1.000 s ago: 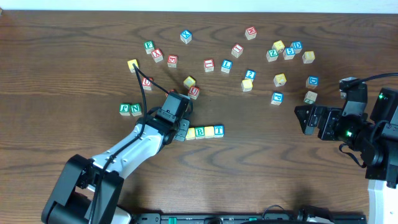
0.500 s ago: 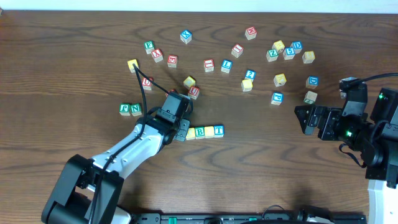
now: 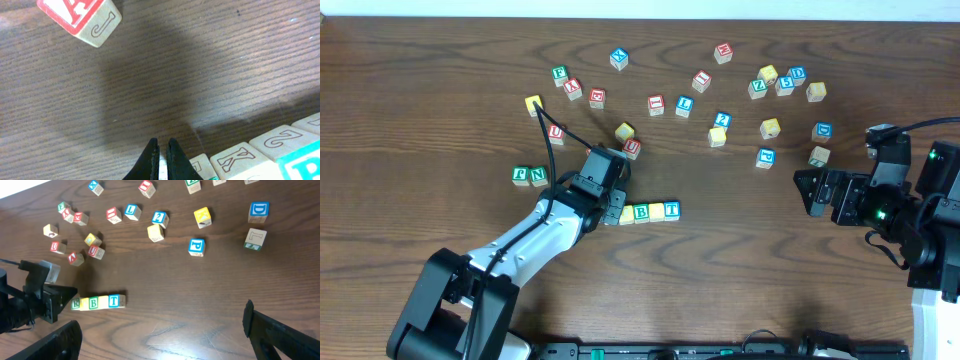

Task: Spell out ROBOT

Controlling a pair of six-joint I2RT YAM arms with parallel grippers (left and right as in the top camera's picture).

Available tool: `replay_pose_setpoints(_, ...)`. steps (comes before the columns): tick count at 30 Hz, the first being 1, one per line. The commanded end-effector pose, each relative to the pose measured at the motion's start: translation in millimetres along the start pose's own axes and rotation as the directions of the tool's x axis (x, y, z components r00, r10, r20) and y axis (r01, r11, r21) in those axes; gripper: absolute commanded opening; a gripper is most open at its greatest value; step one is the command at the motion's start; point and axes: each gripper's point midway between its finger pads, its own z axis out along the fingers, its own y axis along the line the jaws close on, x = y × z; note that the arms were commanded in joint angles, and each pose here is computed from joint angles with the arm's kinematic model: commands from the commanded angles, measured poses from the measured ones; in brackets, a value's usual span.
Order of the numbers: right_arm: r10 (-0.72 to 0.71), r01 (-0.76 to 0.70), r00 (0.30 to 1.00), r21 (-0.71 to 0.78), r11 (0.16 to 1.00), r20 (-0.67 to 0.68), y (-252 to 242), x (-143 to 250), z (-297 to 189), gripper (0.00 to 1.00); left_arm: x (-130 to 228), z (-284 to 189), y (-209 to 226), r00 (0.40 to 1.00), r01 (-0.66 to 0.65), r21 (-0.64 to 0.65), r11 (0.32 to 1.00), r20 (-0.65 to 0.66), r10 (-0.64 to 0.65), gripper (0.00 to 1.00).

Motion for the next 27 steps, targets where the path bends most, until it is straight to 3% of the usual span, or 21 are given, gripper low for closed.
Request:
replay_pose_setpoints(1,-0.018,0.018,1.0,0.005,1.0,0.011,-0.5,-2.0,-2.7,0.99,-14.0,-7.0,-5.4,0.999,0.009,0.033,0.999,0.037,-0.01,0.07)
replay_pose_setpoints(27,-0.018,0.018,1.0,0.005,1.0,0.011,-0.5,-2.0,-2.7,0.99,-8.0,-7.5,-15.6,1.0,-0.011,0.093,0.996,0.011,0.01,0.07)
